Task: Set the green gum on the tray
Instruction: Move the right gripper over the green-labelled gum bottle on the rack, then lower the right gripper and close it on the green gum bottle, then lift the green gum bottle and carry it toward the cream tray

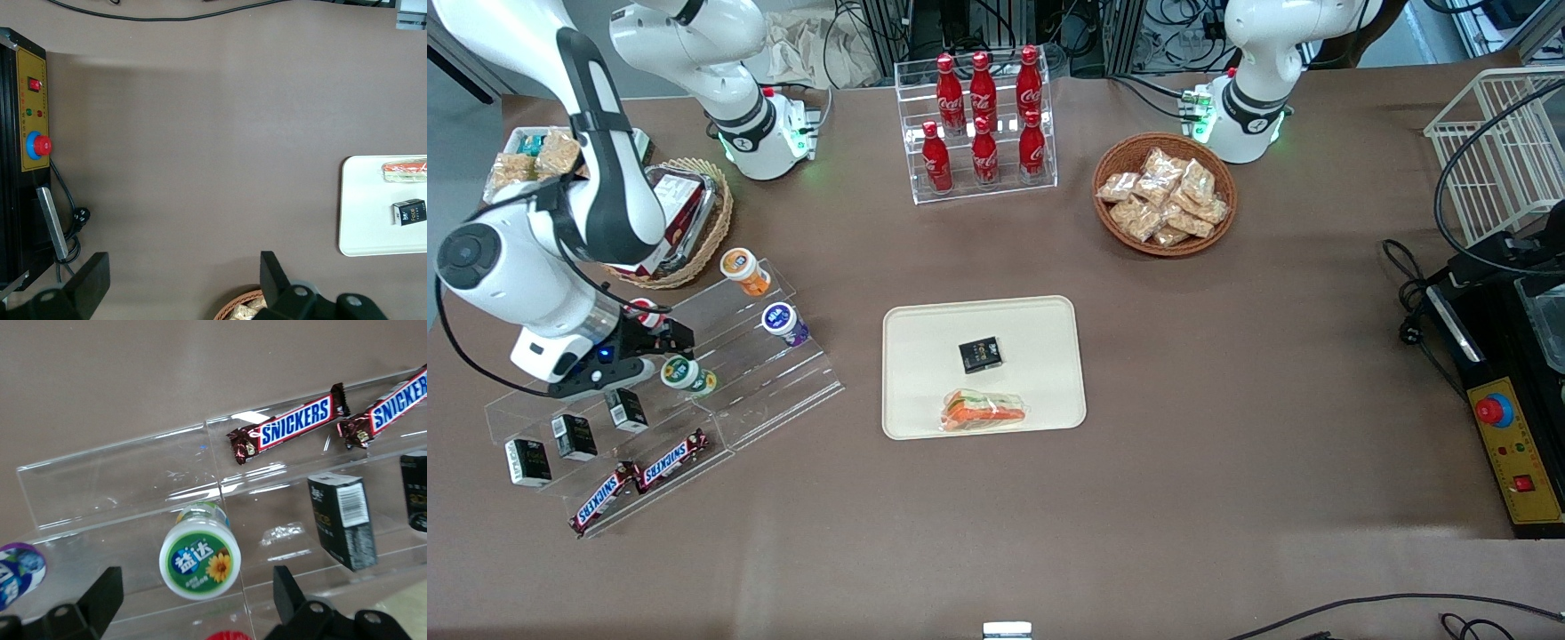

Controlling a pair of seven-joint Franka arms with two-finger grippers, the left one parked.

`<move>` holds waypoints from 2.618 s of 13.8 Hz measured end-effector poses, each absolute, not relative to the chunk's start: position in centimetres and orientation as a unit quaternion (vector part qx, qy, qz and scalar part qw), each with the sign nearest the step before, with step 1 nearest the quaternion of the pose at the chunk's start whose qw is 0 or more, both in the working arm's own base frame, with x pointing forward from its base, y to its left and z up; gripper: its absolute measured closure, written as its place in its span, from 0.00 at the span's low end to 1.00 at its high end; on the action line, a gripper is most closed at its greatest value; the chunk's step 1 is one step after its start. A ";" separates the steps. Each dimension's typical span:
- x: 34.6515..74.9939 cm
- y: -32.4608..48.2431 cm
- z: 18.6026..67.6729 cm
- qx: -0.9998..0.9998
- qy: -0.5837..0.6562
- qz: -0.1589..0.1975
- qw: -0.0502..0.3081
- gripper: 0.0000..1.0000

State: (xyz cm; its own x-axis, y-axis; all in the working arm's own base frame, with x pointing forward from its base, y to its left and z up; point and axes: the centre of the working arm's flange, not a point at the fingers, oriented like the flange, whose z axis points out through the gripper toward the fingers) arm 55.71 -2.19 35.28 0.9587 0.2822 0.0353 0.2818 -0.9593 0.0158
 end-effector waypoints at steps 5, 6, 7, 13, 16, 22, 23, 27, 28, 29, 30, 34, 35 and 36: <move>55.1 -2.2 31.5 0.989 0.147 0.034 0.012 0.00; 54.7 -2.2 30.8 0.988 0.147 0.037 0.013 0.00; 54.5 -2.2 30.3 0.988 0.147 0.038 0.013 0.01; 54.2 -2.0 29.9 0.988 0.147 0.038 0.013 0.46; 54.4 -1.9 30.1 0.989 0.144 0.041 0.010 0.49; 56.6 -0.7 37.6 0.991 0.133 0.011 -0.031 0.50; 56.9 -0.4 40.2 0.990 0.133 0.003 -0.038 0.50; 56.2 1.8 50.5 0.991 0.122 -0.033 -0.054 0.50; 55.8 2.3 52.7 0.991 0.117 -0.039 -0.055 0.50; 55.4 3.0 54.5 0.991 0.111 -0.042 -0.055 0.50; 55.1 4.1 56.0 0.992 0.100 -0.044 -0.054 0.50; 53.6 13.3 58.0 0.997 0.036 -0.050 -0.045 0.50; 52.9 16.1 58.0 0.998 0.018 -0.053 -0.042 0.50; 52.1 18.6 57.8 0.998 0.000 -0.056 -0.038 0.50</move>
State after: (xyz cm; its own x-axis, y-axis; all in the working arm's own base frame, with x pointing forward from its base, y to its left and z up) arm 52.14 18.62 57.81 0.9937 0.0051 -0.1119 -0.0035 -0.9971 -0.0765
